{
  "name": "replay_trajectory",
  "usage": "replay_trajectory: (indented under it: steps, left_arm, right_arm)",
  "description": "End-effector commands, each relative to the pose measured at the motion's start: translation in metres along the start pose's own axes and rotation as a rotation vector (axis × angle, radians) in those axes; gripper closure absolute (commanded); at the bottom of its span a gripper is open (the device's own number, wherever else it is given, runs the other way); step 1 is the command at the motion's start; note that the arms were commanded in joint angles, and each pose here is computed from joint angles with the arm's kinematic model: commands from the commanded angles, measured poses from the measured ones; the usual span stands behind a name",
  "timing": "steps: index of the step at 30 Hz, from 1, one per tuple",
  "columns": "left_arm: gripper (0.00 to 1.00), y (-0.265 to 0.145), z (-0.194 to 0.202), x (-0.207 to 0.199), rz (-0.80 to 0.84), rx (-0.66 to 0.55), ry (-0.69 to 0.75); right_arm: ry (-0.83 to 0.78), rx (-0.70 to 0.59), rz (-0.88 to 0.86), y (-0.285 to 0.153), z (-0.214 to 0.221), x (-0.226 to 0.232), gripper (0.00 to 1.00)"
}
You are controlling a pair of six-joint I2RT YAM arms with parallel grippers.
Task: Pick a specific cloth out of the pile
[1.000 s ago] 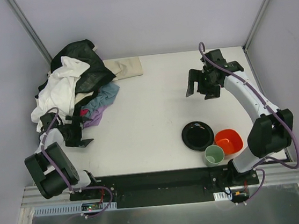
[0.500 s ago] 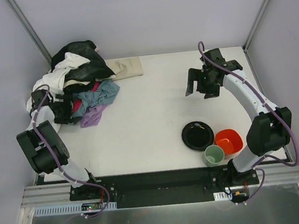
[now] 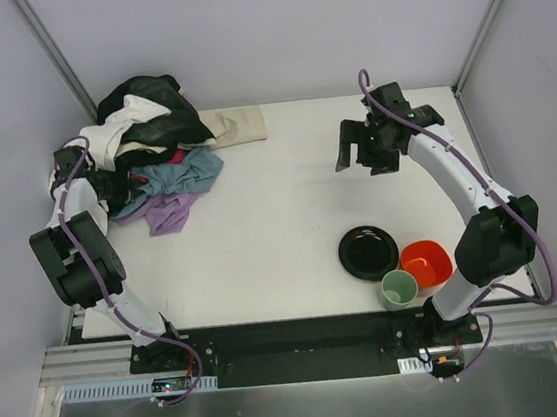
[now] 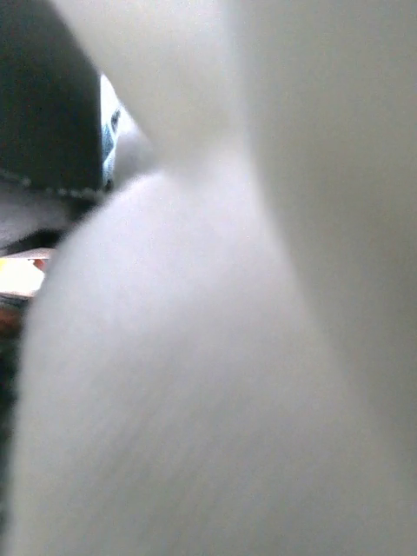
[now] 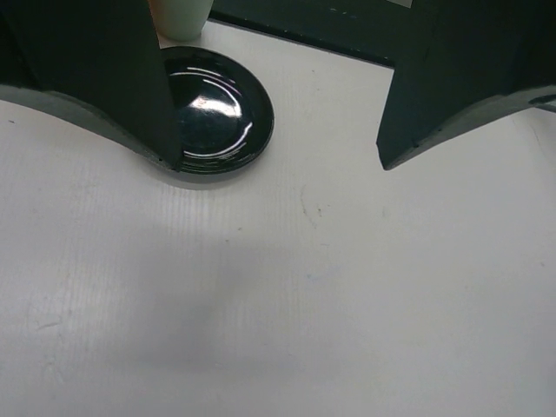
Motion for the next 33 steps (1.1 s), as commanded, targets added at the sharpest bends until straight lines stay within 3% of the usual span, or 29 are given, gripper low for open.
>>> replay_trajectory:
  steps: [1,9,14,19,24,33]
  left_arm:
    - [1.0,-0.034,-0.015,-0.082,0.237,-0.09,0.216]
    - [1.0,-0.057,-0.02,-0.144,0.395,-0.053,0.279]
    - [1.0,-0.053,-0.029,-0.163,0.428,-0.037,0.268]
    - [0.89,-0.028,-0.035,-0.159,0.416,0.035,0.224]
    - [0.89,-0.016,-0.032,-0.147,0.397,0.086,0.2]
    - [0.89,-0.013,-0.024,-0.138,0.389,0.13,0.192]
  right_arm:
    - [-0.085,-0.034,-0.081,-0.004,-0.01,0.046,0.04]
    - [-0.139,0.033,-0.316,0.012,-0.009,0.156,0.04]
    - [-0.084,0.139,-0.439,0.038,0.004,0.225,0.04]
    - [0.064,0.266,-0.519,0.083,0.024,0.269,0.04]
    - [0.219,0.354,-0.577,0.115,0.042,0.295,0.04]
    - [0.321,0.455,-0.654,0.165,0.074,0.343,0.04]
Point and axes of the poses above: each gripper's point midway between its finger pads, its own y axis out along the fingers, its own x axis along the line the jaws close on, z = x × y, the point moved 3 cm from there along -y, back along the fingers, and after that the axes turned 3 degrees about y, right-handed, at the moved point
